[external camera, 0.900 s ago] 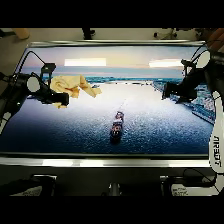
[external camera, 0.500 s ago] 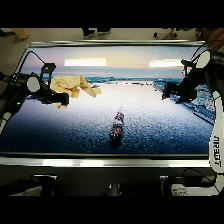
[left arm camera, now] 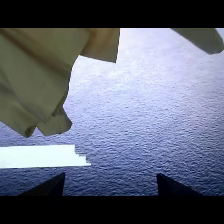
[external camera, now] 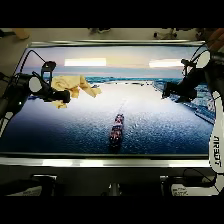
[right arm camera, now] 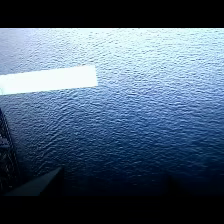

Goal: Fold the shirts.

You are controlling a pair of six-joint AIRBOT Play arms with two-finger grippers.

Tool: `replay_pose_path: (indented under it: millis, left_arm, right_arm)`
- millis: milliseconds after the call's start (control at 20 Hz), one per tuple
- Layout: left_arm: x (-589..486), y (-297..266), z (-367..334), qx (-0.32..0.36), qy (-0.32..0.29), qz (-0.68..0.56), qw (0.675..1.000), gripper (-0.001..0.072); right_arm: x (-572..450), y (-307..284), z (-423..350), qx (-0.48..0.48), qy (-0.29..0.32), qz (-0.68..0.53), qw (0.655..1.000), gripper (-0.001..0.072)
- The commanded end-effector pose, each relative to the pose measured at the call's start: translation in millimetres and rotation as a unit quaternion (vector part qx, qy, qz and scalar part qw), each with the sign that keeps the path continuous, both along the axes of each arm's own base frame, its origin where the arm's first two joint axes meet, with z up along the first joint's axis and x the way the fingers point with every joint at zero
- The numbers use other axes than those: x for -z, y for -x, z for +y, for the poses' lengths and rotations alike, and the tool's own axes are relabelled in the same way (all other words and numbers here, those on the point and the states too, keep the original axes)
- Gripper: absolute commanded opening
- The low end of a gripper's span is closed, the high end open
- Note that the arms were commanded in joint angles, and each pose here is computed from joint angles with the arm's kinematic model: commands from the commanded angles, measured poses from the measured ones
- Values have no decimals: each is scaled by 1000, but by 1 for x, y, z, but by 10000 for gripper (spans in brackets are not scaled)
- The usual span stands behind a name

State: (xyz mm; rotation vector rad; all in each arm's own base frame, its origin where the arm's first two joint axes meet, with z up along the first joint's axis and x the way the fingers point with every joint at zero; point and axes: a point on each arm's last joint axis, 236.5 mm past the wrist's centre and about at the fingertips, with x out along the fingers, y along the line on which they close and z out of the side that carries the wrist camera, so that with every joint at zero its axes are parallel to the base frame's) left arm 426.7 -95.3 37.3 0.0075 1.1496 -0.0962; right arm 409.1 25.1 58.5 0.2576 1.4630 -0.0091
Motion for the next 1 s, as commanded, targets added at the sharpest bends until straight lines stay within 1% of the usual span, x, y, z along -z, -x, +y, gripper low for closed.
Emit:
replay_pose_path:
  millis: [0,50,150,200,250,300,400,500,550,650,700,750,850,950]
  left_arm:
    - [-4,-43,-12,11,17,-80,997,720]
    - [-1,-56,2,-11,6,-88,996,720]
    - [18,-75,53,-89,-10,-43,995,720]
    - [30,-84,76,-121,-4,-15,993,720]
    - [42,-91,88,-146,17,9,989,720]
    - [56,-98,91,-167,52,32,984,720]
    - [83,-108,85,-188,107,60,974,720]
    - [112,-105,80,-191,111,88,971,706]
    - [123,-101,76,-193,111,104,969,543]
    - [126,-92,69,-189,118,126,967,80]
    - [114,-93,60,-170,133,120,969,31]
    - [91,-99,49,-131,143,94,976,31]
    - [12,-109,24,-22,126,-4,992,30]
    - [-96,-95,-23,73,110,-125,983,31]
  right_arm:
    - [-2,-17,0,3,1,-36,999,666]
    - [-3,-21,-1,4,1,-45,999,666]
    - [-3,-27,-1,2,2,-56,998,666]
    - [-4,-30,-1,3,2,-63,998,666]
    - [-4,-31,-1,4,1,-65,998,666]
    - [-5,-32,-1,4,1,-68,998,666]
    - [-6,-35,-1,5,2,-75,997,666]
    - [-6,-36,-1,5,1,-75,997,666]
    - [-6,-35,-1,5,1,-73,997,666]
    - [-5,-31,-1,1,2,-67,998,666]
    - [-6,-30,-1,-6,3,-68,998,665]
    - [-9,-30,-1,-14,5,-74,997,664]
    - [-30,-34,-6,-23,19,-108,994,664]
    - [-69,-40,-20,-16,49,-170,984,665]
